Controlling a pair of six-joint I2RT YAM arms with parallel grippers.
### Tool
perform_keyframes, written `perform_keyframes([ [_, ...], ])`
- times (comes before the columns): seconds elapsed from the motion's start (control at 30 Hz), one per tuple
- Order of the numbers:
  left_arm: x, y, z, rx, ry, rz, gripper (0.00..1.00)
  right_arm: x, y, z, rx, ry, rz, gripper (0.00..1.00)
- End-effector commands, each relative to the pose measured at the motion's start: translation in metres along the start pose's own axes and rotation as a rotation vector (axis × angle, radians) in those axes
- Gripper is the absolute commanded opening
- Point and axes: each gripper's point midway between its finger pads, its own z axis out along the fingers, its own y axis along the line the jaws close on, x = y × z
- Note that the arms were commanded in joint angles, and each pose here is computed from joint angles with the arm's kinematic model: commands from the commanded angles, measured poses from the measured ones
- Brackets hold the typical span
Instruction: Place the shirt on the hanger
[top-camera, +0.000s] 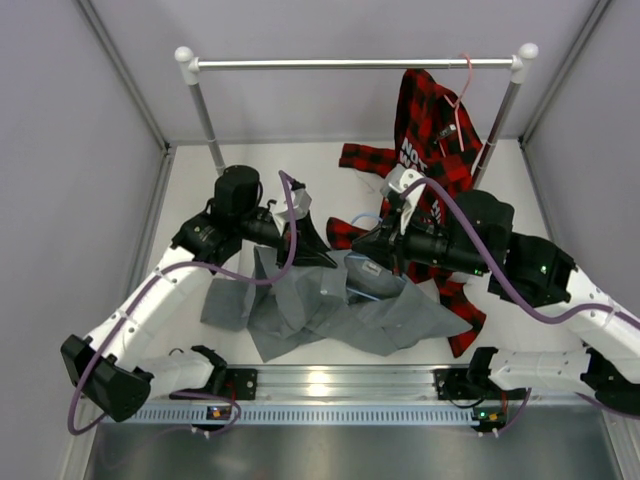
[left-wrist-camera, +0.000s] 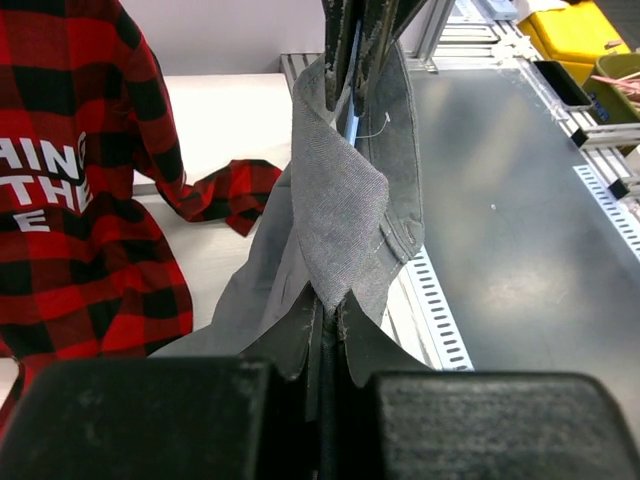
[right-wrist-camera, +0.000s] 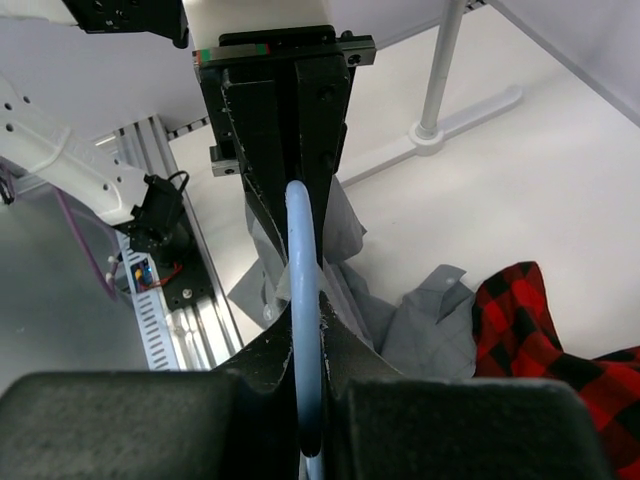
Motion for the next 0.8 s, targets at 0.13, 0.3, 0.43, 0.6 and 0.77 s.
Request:
perform_keyframes([
  [0.13, -0.005, -0.012, -0.005, 0.012, 0.005, 0.125, 0.0, -0.021, 0.013, -0.015, -0.059, -0.099, -0.002, 0.21],
  [0.3, -0.008, -0.021, -0.01, -0.002, 0.012, 0.141, 0.0, 0.013, 0.0, -0.053, 0.008, -0.026, -0.062, 0.82],
  [0.43, -0.013, -0.026, -0.011, 0.0, 0.004, 0.155, 0.0, 0.048, 0.015, -0.093, -0.093, 0.007, -0.115, 0.88],
  [0.6, -0.019, -0.033, -0.011, 0.034, -0.01, 0.152, 0.0, 0.106, 0.017, -0.11, -0.12, 0.117, -0.111, 0.84],
  [0.77, -0.025, -0.039, -0.011, 0.069, -0.023, 0.14, 0.0, 0.119, 0.022, -0.1, -0.162, 0.166, -0.107, 0.81],
])
